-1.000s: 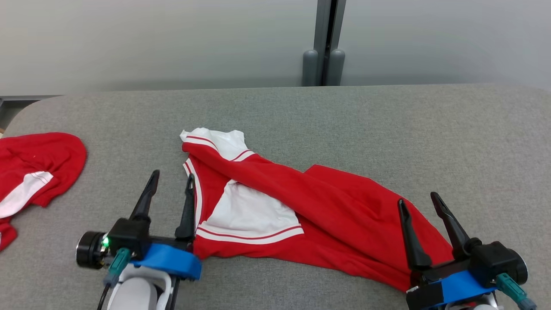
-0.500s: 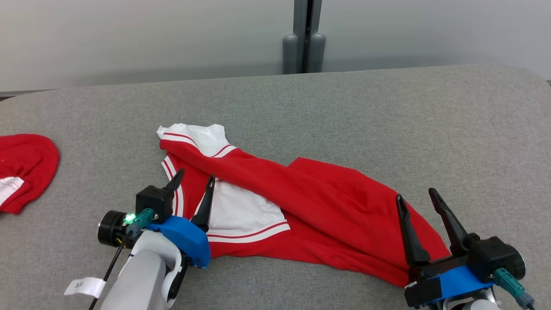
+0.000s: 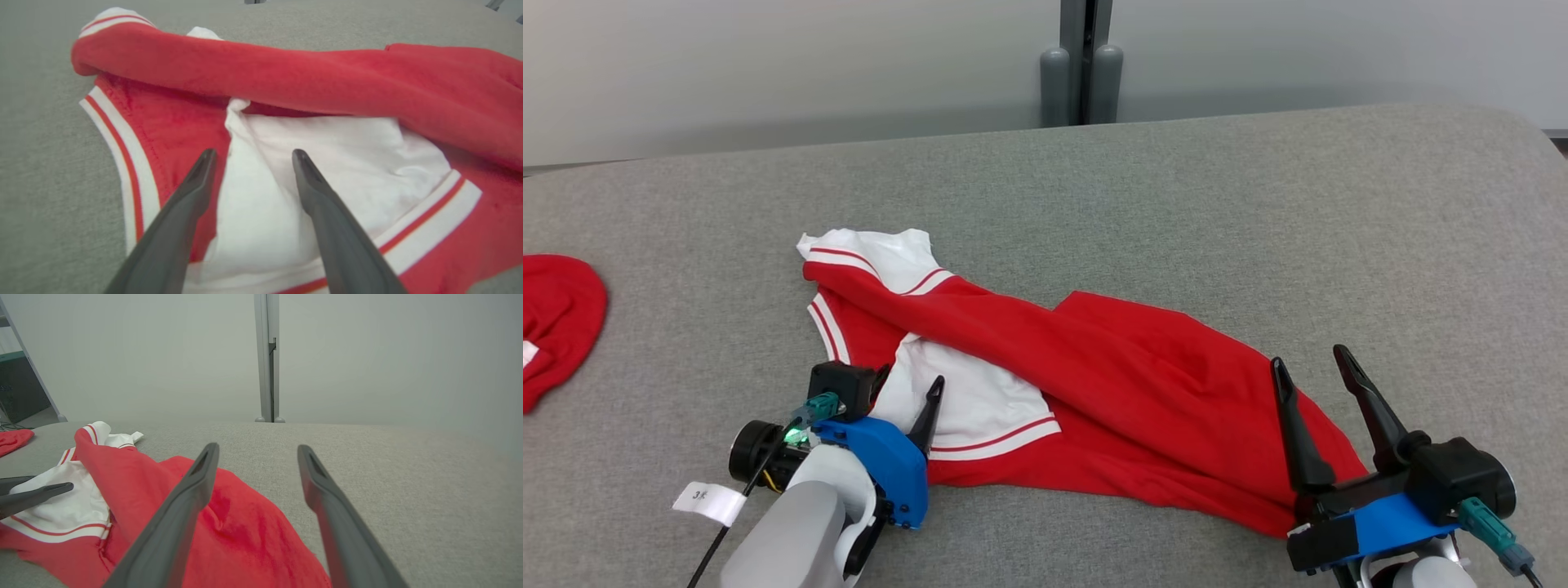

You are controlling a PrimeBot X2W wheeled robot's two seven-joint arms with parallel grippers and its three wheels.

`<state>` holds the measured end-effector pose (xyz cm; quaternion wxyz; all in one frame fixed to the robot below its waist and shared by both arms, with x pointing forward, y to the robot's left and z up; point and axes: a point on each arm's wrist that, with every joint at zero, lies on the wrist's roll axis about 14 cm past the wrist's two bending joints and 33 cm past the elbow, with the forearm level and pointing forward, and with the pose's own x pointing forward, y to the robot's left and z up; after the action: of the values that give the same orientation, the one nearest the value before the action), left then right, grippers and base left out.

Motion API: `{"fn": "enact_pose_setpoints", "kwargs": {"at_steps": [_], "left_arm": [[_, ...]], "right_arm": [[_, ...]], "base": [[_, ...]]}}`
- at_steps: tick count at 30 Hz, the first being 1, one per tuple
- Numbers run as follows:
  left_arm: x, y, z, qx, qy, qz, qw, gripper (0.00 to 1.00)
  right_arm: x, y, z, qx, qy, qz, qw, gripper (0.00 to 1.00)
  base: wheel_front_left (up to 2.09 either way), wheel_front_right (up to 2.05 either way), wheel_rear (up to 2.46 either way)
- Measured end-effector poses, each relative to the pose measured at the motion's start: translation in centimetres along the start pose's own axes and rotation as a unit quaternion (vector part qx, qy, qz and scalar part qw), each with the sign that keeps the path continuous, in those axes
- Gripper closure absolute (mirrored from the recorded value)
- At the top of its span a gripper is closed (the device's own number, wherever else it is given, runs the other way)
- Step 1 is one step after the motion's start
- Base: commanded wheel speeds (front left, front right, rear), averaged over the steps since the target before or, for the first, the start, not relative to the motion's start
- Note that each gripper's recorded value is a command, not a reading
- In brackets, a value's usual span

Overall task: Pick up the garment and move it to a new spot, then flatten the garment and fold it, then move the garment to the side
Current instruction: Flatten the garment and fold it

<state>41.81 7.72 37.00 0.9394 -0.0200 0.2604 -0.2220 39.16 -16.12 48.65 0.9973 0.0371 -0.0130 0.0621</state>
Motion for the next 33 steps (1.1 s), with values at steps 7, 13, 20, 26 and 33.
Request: {"fn": "enact_pose_setpoints", "kwargs": {"at_steps": [7, 13, 20, 26, 33], "left_arm": [[1.1, -0.8, -0.9, 0.024, 0.037, -0.019, 0.999, 0.91], [1.3, -0.9, 1.3, 0.033, -0.008, -0.024, 0.999, 1.00], [-1.1, -1.0, 3.5, 0.027, -0.077, -0.018, 0.997, 1.00], [-4.5, -1.7, 2.6, 0.030, -0.107, -0.017, 0.994, 1.00], [-8.0, -4.1, 0.3, 0.032, -0.124, -0.021, 0.992, 1.00]], "right_arm": [[-0.1, -0.5, 0.0, 0.000, 0.000, -0.006, 1.000, 0.00], [-0.4, -0.9, 0.4, 0.000, -0.005, -0.013, 1.000, 0.00], [-1.2, 0.0, 0.5, 0.014, -0.007, -0.004, 1.000, 0.00], [-1.0, 1.9, 1.0, 0.021, -0.015, 0.022, 0.999, 0.00], [-0.3, 3.4, 1.1, 0.027, -0.016, 0.045, 0.998, 0.00]], "base": [[0.00, 0.00, 0.00], [0.00, 0.00, 0.00], [0.00, 0.00, 0.00], [0.00, 0.00, 0.00], [0.00, 0.00, 0.00]]}}
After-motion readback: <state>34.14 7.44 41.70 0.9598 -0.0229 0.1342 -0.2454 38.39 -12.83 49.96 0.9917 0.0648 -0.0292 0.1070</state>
